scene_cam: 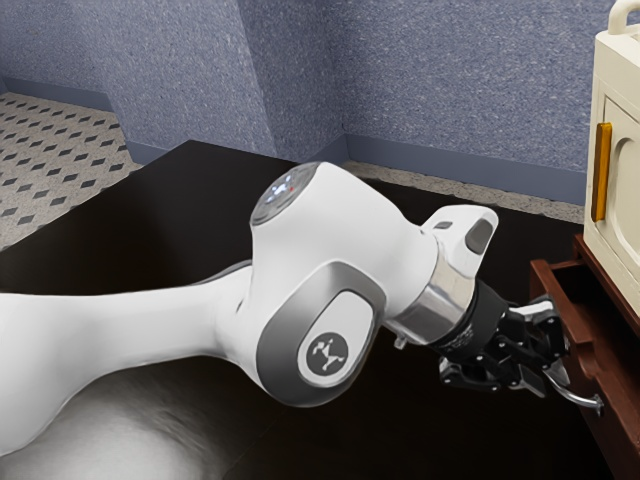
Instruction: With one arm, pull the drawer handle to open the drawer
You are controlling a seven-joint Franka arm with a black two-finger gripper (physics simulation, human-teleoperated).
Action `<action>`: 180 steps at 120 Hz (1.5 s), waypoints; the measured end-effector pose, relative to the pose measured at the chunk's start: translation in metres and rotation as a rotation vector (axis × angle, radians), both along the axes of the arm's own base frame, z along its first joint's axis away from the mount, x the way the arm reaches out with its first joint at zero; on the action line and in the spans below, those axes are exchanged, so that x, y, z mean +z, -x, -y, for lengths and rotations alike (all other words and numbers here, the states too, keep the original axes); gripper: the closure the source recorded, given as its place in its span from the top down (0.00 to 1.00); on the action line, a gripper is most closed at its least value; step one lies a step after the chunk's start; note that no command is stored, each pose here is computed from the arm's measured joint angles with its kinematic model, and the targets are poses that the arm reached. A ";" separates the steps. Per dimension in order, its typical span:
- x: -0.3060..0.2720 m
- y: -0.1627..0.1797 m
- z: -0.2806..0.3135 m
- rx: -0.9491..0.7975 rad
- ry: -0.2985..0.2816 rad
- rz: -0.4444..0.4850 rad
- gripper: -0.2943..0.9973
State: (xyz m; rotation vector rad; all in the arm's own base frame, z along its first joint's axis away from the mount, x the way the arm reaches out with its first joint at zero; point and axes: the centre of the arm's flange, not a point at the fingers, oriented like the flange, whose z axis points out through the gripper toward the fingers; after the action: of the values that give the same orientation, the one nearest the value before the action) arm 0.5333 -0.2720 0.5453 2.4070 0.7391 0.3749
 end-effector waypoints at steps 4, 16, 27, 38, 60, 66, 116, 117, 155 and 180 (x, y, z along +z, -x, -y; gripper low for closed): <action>0.000 0.001 -0.001 0.002 0.000 -0.001 0.28; 0.000 0.004 -0.003 0.006 -0.001 -0.002 0.28; 0.000 0.007 -0.005 0.010 -0.003 -0.001 0.28; 0.000 0.011 -0.008 0.017 -0.004 -0.004 0.28; 0.000 0.016 -0.012 0.024 -0.007 -0.005 0.28; 0.000 0.018 -0.014 0.026 -0.009 -0.004 0.28; -0.003 0.032 -0.026 0.047 -0.021 -0.011 0.29; -0.003 0.032 -0.026 0.048 -0.021 -0.011 0.29; -0.004 0.044 -0.036 0.068 -0.031 -0.013 0.29; -0.005 0.051 -0.041 0.082 -0.037 -0.014 0.29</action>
State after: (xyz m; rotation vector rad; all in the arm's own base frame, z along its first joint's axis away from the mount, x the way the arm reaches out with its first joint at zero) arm 0.4822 -0.2308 0.5406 2.4221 0.8455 0.4082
